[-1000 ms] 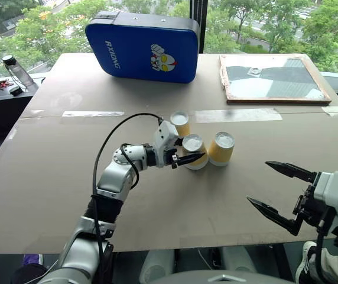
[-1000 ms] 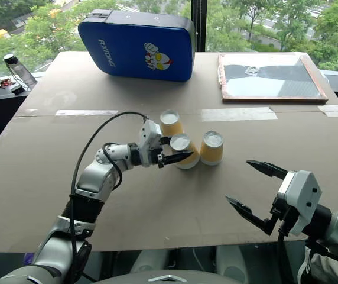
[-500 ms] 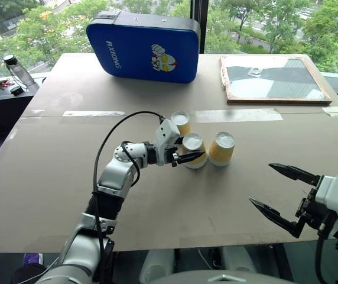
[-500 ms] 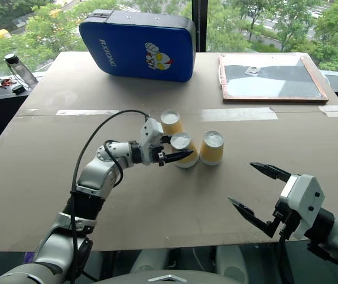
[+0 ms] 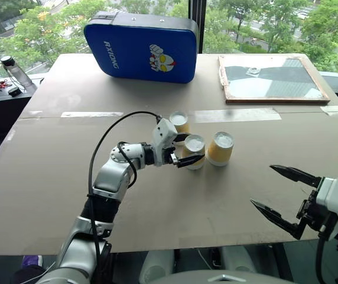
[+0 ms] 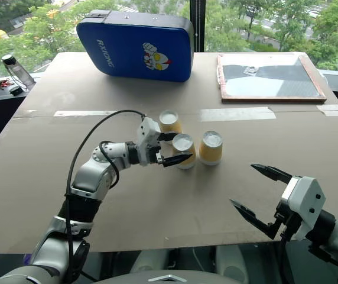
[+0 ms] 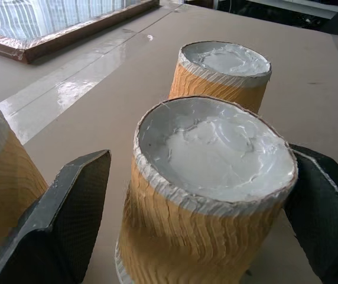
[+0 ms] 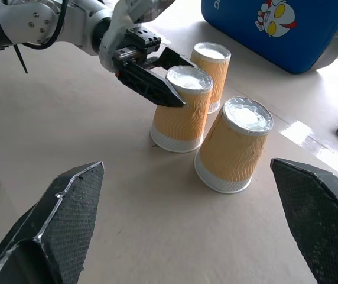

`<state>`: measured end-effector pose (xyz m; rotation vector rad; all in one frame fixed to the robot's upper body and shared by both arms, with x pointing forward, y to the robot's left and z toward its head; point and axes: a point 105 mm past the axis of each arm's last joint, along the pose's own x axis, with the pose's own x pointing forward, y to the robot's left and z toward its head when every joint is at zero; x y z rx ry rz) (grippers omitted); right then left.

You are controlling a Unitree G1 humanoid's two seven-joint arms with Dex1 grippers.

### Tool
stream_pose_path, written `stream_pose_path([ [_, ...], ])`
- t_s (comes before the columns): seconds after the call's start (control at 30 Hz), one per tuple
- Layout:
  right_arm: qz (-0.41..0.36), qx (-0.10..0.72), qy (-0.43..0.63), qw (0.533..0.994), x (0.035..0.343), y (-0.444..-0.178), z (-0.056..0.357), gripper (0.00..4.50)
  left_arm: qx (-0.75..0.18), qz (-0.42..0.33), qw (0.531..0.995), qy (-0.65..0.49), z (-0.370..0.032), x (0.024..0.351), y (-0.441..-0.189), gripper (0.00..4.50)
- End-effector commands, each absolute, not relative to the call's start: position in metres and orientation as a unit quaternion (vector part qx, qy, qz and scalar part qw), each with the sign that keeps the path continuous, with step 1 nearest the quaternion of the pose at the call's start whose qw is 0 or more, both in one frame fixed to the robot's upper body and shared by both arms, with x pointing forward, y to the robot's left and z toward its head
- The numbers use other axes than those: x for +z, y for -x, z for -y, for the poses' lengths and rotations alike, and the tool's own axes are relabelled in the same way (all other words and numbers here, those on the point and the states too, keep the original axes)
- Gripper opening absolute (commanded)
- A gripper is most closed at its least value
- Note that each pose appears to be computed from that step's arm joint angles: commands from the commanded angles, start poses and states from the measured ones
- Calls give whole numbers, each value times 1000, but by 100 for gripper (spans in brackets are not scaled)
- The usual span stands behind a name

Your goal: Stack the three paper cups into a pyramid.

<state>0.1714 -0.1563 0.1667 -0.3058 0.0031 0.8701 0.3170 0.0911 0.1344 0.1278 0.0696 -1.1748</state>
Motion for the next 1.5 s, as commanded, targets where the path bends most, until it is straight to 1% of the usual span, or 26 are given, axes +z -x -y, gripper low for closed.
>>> stream_pose_path([
  [0.03,14,418,155,895,173,-171,157,450,-552,6,833,-47,-107,163,-305,444],
  [0.17,15,423,152,893,171,-173,157,450,-550,17,835,-22,-126,176,-293,444],
  [0.27,21,432,149,889,172,-176,153,450,-486,17,873,-30,-146,178,-317,444],
  [0.33,23,435,148,888,172,-177,152,450,-461,10,886,-49,-151,174,-331,444],
  [0.53,21,433,150,889,173,-176,154,450,-463,-17,883,-74,-142,161,-352,444],
  [0.77,16,416,151,897,173,-169,156,450,-485,-16,871,-81,-127,159,-369,444],
  [1.03,13,401,152,903,174,-164,157,450,-487,-18,870,-80,-110,155,-388,444],
  [1.1,12,399,152,904,174,-163,157,450,-477,-18,876,-72,-109,153,-393,444],
  [1.2,12,397,152,905,174,-163,157,450,-469,-19,880,-68,-109,152,-398,373],
  [1.23,12,397,152,905,174,-162,157,450,-472,-17,879,-67,-107,152,-398,339],
  [1.3,11,397,151,905,174,-162,157,450,-476,-15,876,-69,-106,152,-397,256],
  [1.33,11,396,151,906,174,-162,157,450,-475,-13,877,-70,-108,152,-397,236],
  [1.4,11,395,150,906,174,-162,156,450,-469,5,881,-69,-113,160,-398,233],
  [1.5,10,395,148,906,173,-162,157,450,-478,53,876,-39,-114,191,-394,233],
])
